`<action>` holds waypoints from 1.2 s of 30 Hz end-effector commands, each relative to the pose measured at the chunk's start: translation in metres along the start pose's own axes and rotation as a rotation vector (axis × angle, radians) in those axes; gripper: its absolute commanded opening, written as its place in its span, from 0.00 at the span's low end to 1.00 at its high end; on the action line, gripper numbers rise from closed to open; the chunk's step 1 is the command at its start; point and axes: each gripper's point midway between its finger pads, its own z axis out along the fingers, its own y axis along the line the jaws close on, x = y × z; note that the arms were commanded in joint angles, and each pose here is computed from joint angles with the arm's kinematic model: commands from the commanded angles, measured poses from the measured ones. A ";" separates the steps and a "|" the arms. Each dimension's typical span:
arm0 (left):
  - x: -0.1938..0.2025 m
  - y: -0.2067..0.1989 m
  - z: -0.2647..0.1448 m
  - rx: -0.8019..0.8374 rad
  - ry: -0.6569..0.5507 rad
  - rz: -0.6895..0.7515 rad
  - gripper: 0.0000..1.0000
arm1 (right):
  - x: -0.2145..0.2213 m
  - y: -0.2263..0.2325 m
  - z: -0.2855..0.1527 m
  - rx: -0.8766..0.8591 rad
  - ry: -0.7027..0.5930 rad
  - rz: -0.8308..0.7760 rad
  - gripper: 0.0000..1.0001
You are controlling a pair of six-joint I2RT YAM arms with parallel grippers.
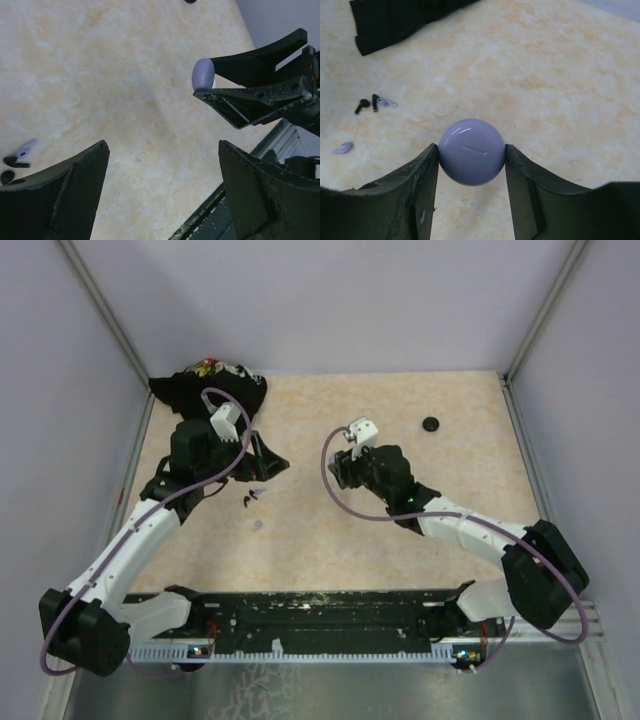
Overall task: Insert the wireless bluetooth earbuds into the charging case
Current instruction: Pick up the charging case at the center of the board.
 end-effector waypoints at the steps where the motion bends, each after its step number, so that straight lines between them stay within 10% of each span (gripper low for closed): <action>1: -0.021 -0.035 0.001 0.166 -0.019 -0.026 0.93 | -0.058 0.033 -0.017 -0.116 -0.256 -0.098 0.42; 36: 0.025 -0.084 0.039 0.385 0.167 -0.066 0.49 | -0.070 0.108 -0.048 -0.353 -0.455 -0.280 0.39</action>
